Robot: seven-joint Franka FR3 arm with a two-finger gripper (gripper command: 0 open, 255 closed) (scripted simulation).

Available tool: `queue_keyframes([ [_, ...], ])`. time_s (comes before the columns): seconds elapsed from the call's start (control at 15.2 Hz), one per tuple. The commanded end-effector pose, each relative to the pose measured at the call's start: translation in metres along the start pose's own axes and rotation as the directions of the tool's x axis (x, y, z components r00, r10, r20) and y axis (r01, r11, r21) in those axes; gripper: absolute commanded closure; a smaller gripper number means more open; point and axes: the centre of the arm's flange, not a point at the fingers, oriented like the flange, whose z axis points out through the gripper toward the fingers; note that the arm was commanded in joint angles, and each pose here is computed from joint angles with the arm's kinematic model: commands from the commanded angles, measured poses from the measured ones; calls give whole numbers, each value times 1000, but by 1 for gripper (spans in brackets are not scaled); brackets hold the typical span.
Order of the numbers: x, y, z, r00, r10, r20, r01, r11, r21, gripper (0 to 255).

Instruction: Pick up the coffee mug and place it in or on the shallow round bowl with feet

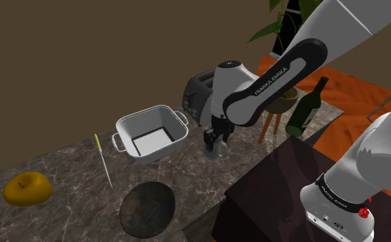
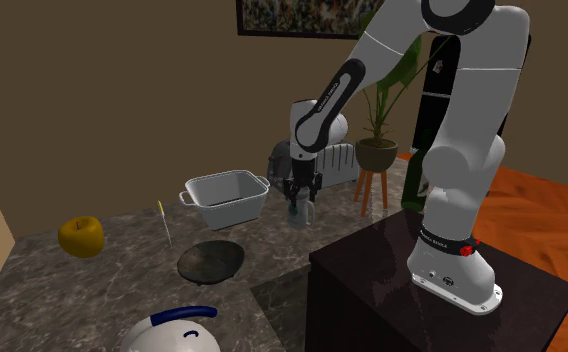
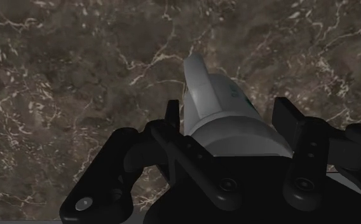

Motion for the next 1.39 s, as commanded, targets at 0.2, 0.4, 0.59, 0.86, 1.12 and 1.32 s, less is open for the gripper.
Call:
queue_keyframes([
  [0.2, 0, 0, -5, 1000, -1, 1, 1, 1000, 0, 255],
  [0.4, -1, -1, -21, 1000, -1, 1, 1, 1000, 0, 255],
  [0.59, -2, -1, -36, 1000, -1, 1, 1, 1000, 0, 255],
  [0.86, -3, -1, -57, 1000, -1, 1, 1, 1000, 0, 255],
  [1.12, -5, -2, -79, 1000, -1, 1, 1, 1000, 0, 255],
  [1.32, -5, -2, -94, 1000, -1, 1, 1, 1000, 0, 255],
])
